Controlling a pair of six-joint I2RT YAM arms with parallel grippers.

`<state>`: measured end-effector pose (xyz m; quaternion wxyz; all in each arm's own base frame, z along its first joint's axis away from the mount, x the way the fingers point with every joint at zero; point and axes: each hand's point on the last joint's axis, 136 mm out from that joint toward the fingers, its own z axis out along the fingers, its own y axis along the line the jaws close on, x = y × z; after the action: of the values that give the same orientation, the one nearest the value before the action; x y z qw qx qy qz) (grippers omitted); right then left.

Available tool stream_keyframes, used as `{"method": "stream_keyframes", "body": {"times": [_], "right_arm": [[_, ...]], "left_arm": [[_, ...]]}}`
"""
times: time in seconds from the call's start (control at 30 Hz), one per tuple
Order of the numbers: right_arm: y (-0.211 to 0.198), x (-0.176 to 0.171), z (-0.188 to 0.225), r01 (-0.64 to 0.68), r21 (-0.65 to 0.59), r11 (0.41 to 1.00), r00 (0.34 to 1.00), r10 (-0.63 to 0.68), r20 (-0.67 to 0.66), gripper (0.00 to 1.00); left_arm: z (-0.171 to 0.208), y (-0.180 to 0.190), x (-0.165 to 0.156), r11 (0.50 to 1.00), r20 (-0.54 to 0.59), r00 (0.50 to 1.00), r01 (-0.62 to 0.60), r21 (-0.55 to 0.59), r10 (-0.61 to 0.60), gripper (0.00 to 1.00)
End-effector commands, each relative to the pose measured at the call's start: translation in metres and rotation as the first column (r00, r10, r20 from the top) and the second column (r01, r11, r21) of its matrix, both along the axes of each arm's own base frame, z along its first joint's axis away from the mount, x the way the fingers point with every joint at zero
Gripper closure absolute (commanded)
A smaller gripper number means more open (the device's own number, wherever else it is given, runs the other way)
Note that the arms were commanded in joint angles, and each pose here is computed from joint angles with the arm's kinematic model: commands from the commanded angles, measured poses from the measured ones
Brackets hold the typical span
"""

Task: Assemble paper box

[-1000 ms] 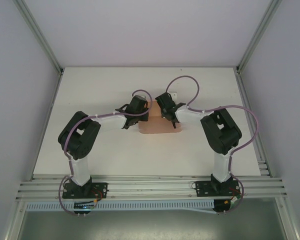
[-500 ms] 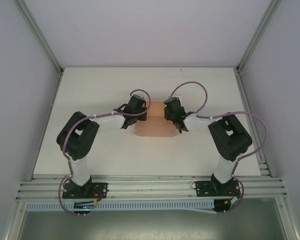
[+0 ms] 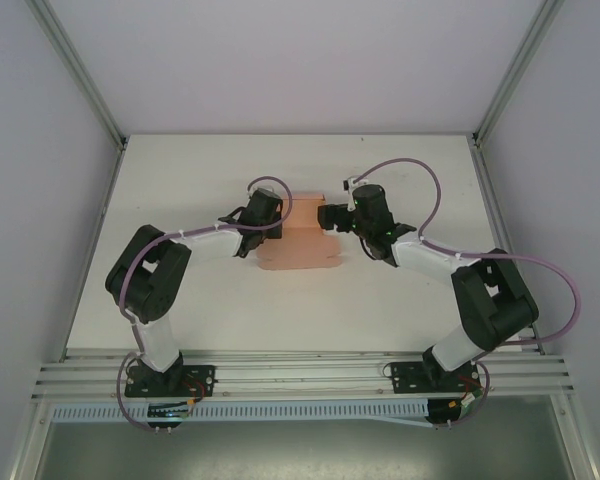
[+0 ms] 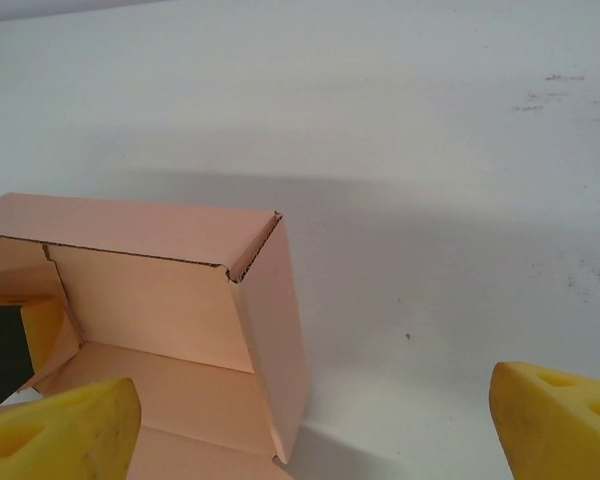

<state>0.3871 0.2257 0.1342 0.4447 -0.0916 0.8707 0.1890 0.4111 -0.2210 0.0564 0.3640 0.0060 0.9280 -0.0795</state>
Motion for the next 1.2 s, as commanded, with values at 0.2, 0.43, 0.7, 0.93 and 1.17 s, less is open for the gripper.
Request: {"method": "stream_keyframes", "body": {"times": [0.2, 0.43, 0.7, 0.93, 1.17], "right_arm": [[0.005, 0.006, -0.015, 0.045, -0.026, 0.999, 0.996, -0.047, -0.071, 0.13], [0.001, 0.017, -0.043, 0.164, -0.207, 0.964, 0.975, -0.190, -0.113, 0.38], [0.005, 0.017, -0.040, 0.239, -0.340, 0.909, 0.961, -0.272, -0.052, 0.82], [0.002, 0.016, -0.036, 0.271, -0.364, 0.891, 0.952, -0.303, -0.033, 0.92], [0.002, 0.014, -0.036, 0.268, -0.369, 0.890, 0.949, -0.309, -0.056, 0.93]], "left_arm": [[0.004, -0.017, -0.003, 0.995, 0.015, 0.997, 0.076, -0.067, -0.075, 1.00], [0.003, -0.021, -0.002, 0.994, -0.006, 0.997, 0.077, -0.083, -0.078, 1.00], [0.002, -0.020, 0.001, 0.996, -0.025, 0.998, 0.054, -0.070, -0.056, 0.89], [0.016, -0.024, 0.001, 0.993, -0.005, 0.997, 0.074, -0.095, -0.075, 0.72], [0.041, -0.033, -0.004, 0.979, 0.038, 0.991, 0.135, -0.152, -0.130, 0.42]]}}
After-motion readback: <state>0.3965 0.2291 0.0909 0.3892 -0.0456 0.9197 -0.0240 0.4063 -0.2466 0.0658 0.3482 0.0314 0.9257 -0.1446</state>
